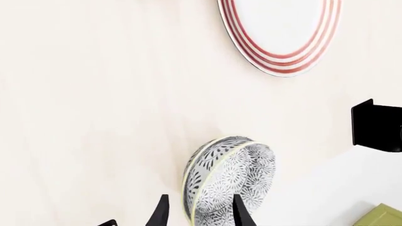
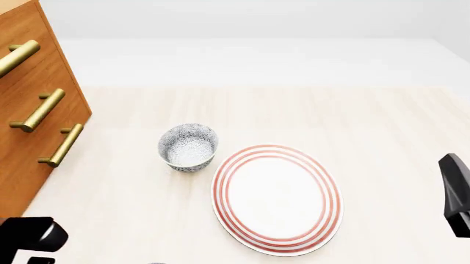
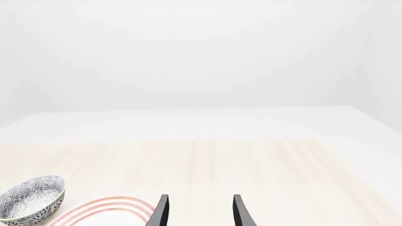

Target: Stack the bowl in the middle on the bowl at the back.

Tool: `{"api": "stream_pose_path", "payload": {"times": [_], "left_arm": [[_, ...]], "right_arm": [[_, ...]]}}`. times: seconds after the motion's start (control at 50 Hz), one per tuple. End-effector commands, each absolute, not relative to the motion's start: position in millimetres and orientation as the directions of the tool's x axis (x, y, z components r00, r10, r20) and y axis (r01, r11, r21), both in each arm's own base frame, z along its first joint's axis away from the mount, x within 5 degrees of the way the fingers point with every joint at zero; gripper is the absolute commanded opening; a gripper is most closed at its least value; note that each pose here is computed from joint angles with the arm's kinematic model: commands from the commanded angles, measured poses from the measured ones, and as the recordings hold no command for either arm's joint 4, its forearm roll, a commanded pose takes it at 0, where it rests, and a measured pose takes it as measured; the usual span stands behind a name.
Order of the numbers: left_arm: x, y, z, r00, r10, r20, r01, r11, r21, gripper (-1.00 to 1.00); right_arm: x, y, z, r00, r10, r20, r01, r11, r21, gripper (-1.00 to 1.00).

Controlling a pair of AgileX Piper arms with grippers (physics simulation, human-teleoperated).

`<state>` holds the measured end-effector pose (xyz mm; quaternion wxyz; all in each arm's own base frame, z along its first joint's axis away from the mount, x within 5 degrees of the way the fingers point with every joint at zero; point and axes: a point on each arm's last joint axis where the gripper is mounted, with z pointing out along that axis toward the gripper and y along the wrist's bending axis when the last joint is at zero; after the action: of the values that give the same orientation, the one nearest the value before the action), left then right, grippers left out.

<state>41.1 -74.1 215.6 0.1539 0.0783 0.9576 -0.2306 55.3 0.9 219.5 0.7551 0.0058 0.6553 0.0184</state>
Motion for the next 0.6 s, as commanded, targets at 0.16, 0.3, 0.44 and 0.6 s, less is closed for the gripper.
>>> {"api": "stream_pose_path", "payload": {"times": [0.16,0.3,0.44,0.6], "left_arm": [[41,-77,217,-0.937,0.098,-0.336,0.241,0.875,-0.419,1.00],[41,-77,219,-0.936,0.099,-0.339,0.245,0.874,-0.420,1.00],[40,-70,233,-0.930,0.089,-0.356,0.245,0.873,-0.421,1.00],[34,-50,253,-0.919,0.062,-0.390,0.237,0.877,-0.417,1.00]], "right_arm": [[55,1,219,0.140,0.035,-0.989,-0.021,0.999,0.032,1.00],[55,1,219,0.140,0.035,-0.990,-0.022,0.999,0.032,1.00],[55,1,219,0.137,0.032,-0.990,-0.023,0.999,0.029,1.00],[55,1,219,0.135,0.027,-0.990,-0.023,0.999,0.024,1.00]]}}
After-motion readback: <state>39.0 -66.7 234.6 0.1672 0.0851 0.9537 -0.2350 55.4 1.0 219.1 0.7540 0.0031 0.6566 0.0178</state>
